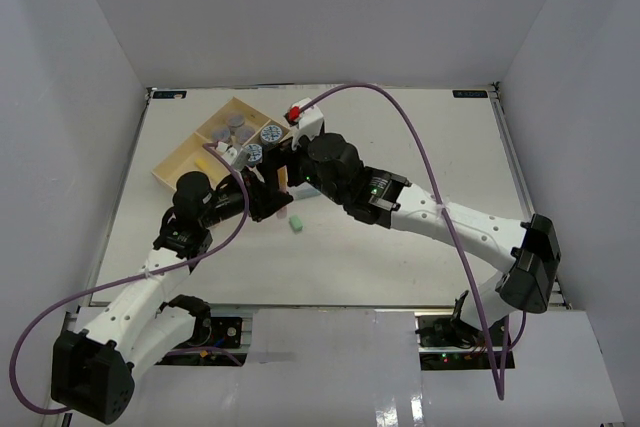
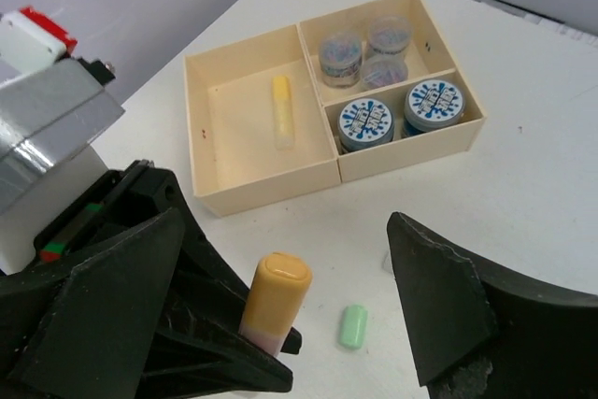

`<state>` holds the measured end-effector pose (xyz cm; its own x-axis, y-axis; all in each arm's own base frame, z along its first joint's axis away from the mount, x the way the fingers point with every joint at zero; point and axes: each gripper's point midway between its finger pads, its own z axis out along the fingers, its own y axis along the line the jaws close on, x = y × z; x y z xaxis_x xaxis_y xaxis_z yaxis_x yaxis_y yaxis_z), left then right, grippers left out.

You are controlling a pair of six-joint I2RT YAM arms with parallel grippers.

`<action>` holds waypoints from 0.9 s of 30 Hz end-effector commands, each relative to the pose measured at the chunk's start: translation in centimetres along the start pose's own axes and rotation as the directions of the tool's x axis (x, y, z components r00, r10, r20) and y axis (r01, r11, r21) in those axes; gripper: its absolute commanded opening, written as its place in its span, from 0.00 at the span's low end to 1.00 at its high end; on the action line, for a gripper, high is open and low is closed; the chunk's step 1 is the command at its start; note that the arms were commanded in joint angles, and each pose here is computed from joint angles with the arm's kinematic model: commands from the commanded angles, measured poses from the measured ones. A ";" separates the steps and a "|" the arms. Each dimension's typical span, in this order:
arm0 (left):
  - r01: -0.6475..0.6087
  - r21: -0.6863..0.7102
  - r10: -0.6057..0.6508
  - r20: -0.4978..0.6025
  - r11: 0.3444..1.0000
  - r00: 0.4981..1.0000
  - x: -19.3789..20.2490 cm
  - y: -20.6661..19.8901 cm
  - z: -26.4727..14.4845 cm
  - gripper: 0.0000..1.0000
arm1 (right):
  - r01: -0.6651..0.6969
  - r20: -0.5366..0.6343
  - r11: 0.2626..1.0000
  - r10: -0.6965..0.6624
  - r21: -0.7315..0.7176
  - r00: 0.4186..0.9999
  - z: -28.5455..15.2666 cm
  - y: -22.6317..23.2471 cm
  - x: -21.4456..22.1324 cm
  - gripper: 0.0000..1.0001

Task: Sort the stationery into containers
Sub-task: Place the pen in the storage box.

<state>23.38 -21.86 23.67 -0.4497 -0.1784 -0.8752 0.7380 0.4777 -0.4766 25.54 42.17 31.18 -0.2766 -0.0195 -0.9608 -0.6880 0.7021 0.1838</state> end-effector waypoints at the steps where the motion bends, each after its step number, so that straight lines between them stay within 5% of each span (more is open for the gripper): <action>1: 0.012 -0.022 -0.012 0.021 1.000 1.000 -0.6 0.3 0.0 0.00 | 0.013 0.107 0.996 -0.023 0.094 0.994 -0.4 -2.1 -4.5 0.95; 10: 0.173 -0.267 -0.176 0.014 0.948 0.984 0.7 4.6 -0.1 0.00 | -0.066 0.181 0.923 -0.004 0.379 0.983 -5.4 -14.0 -5.9 0.90; 13: 0.205 -0.410 -0.201 0.052 0.889 0.978 0.0 7.2 -0.9 0.00 | -0.071 0.158 0.894 0.000 0.442 0.987 -7.9 -17.0 -3.2 0.90; 19: 0.261 -0.671 -0.233 0.134 0.694 0.963 -2.2 14.0 -4.7 0.01 | -0.053 0.070 0.850 0.018 0.525 0.997 -11.8 -20.9 4.4 0.90; 27: 0.407 -0.793 -0.315 0.285 0.453 0.905 -3.9 23.1 -11.2 0.12 | -0.044 -0.022 0.855 0.064 0.517 0.998 -13.1 -22.1 10.6 0.90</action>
<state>36.03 -3.15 17.19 -0.5108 -0.5200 -0.6846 -0.1639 0.8406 -0.5163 29.00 16.78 18.38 -0.3673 -0.0474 -0.9289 -0.2194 0.9749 0.0370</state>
